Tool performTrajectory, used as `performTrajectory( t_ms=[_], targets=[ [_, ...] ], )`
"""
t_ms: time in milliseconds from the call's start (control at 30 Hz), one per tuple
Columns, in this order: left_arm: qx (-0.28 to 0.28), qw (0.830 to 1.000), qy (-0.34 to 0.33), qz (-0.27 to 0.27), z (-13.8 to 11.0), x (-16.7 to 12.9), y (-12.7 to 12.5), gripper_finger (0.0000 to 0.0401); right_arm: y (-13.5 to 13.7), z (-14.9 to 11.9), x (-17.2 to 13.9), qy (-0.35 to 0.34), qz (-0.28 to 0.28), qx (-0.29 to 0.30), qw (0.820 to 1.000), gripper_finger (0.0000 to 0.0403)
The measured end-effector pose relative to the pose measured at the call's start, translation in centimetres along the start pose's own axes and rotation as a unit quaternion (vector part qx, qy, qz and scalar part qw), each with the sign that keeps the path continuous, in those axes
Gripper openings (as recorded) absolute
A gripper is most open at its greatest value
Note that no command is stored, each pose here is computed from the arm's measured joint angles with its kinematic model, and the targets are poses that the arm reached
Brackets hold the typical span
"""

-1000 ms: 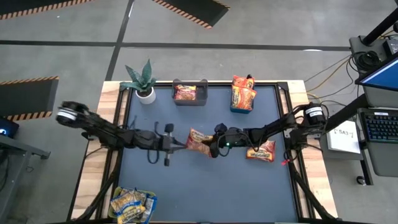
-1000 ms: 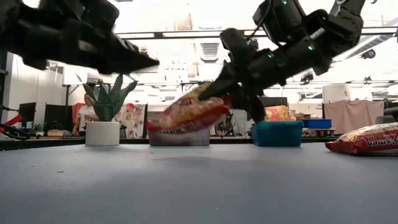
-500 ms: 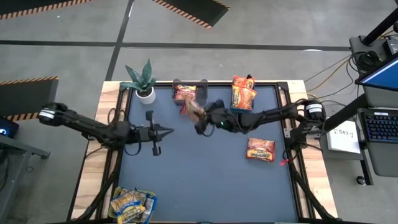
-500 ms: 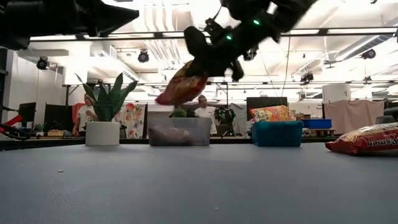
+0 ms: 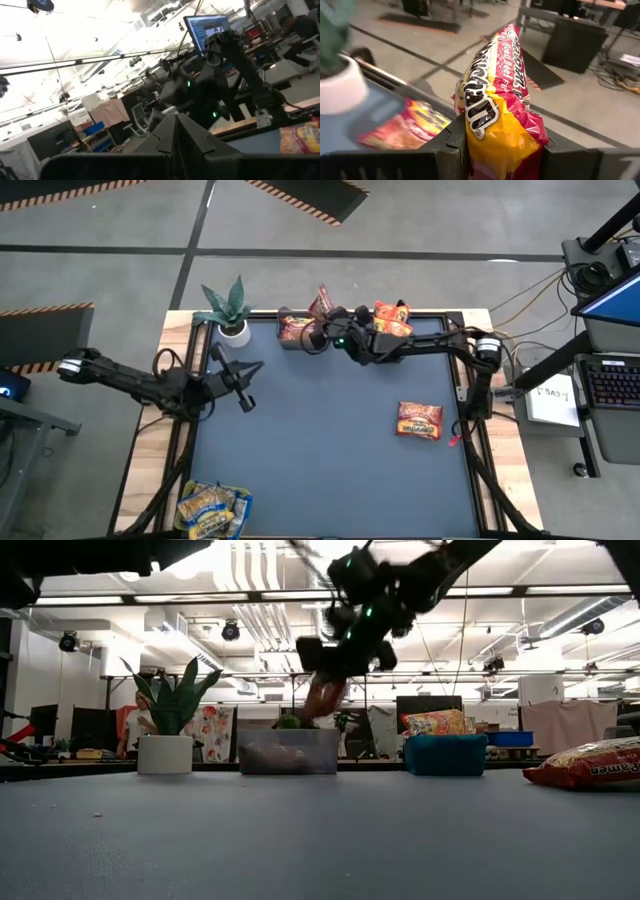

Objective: Sort Maruchan noodles
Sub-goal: Put the left red noodle pack into the black bin

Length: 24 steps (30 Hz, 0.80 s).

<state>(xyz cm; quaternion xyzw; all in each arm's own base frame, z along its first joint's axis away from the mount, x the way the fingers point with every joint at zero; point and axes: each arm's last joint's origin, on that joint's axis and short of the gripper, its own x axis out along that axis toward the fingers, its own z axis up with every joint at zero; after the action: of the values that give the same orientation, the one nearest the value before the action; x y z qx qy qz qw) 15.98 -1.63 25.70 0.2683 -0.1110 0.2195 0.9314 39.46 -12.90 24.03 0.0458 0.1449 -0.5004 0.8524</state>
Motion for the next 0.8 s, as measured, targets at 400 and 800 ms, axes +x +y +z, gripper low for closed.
performTrajectory(
  t_ms=[400, 800],
  targets=[
    [0.034, 0.999, 0.0, 0.002, 0.2, -0.3, 0.4, 0.0, 1.1, -1.8, 3.8, 0.02, -0.039, -0.014, 0.999, 0.0105],
    [0.05, 0.999, -0.001, 0.004, 0.2, -0.3, 0.4, 0.0, 2.3, -3.9, 5.7, 0.039, -0.063, -0.062, 0.995, 0.0107]
  ],
)
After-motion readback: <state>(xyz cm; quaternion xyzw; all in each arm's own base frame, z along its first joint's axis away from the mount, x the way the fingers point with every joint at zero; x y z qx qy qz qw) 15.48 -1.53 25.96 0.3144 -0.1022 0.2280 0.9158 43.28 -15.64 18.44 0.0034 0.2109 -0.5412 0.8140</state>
